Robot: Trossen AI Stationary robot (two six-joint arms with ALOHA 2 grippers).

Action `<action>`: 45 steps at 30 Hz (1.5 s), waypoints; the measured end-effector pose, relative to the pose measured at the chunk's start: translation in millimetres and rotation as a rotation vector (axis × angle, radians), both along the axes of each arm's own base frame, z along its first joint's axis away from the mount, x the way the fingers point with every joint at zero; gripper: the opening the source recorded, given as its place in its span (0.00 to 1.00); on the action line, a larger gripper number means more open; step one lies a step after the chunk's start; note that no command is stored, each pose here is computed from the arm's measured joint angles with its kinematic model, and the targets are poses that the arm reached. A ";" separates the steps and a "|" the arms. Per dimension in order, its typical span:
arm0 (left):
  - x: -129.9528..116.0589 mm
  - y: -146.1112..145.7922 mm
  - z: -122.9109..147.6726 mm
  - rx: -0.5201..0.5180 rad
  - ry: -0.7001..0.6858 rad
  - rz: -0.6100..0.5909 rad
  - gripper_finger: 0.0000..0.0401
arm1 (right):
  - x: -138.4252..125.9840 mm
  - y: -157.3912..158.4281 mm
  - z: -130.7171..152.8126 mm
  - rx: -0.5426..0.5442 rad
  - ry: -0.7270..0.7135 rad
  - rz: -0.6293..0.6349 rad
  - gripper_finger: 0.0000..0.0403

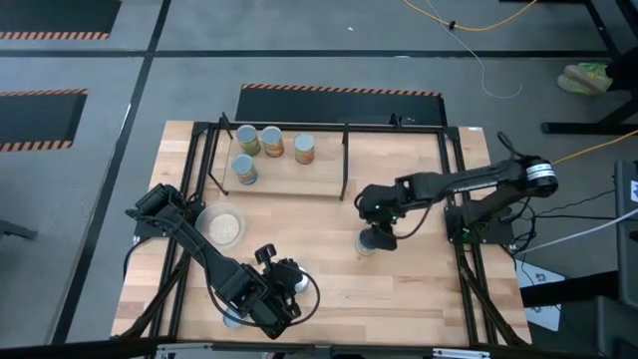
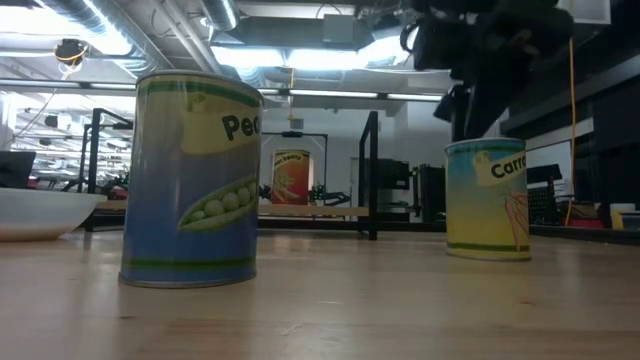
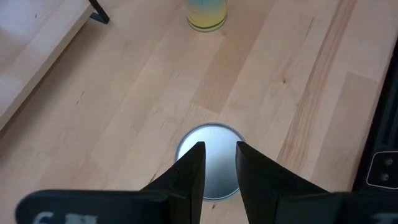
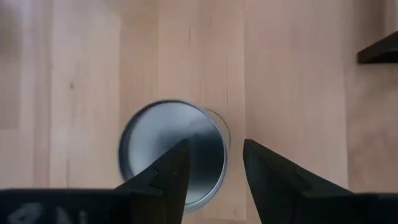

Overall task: Pick and place cans onto a shelf
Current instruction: Put the carrots can on the shelf

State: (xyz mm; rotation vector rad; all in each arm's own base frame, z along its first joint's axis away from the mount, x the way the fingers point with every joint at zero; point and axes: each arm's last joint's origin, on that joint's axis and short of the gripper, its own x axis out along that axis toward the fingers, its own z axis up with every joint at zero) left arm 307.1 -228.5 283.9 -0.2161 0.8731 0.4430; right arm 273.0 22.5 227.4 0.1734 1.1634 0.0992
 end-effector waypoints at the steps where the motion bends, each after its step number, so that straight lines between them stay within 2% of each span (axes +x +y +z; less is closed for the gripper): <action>1: 0.0 0.0 0.0 0.000 0.000 0.000 0.21 | 1.5 0.1 -3.2 -0.001 0.012 0.001 0.38; 6: 0.0 0.0 0.0 0.000 0.000 0.000 0.21 | 6.5 0.5 -12.3 -0.009 0.042 0.023 0.38; 9: -0.1 0.0 0.0 0.000 0.000 0.000 0.21 | 7.4 0.9 -13.1 0.000 0.043 0.027 0.34; 18: 0.0 0.1 0.0 0.000 0.001 0.001 0.21 | 7.5 1.0 -13.0 0.007 0.042 0.031 0.04; 24: 0.0 0.1 0.0 0.000 0.000 0.000 0.21 | 7.9 1.6 -11.9 0.013 0.045 0.031 0.01; 27: 0.0 0.0 0.0 0.000 0.000 0.000 0.21 | 10.2 3.0 -5.6 0.050 0.051 0.051 0.01; 33: 0.0 0.2 0.0 0.000 0.000 0.001 0.21 | 22.0 5.3 35.2 0.085 -0.030 0.094 0.00; 36: 0.0 0.0 0.0 0.000 0.000 0.000 0.21 | 28.7 5.8 64.6 0.074 -0.110 0.125 0.00; 42: 0.0 0.1 0.0 0.000 0.000 0.000 0.21 | 36.5 0.3 127.4 0.023 -0.324 0.192 0.00; 45: 0.0 0.2 0.0 0.000 0.000 0.001 0.21 | 37.2 -10.7 156.3 -0.036 -0.426 0.164 0.00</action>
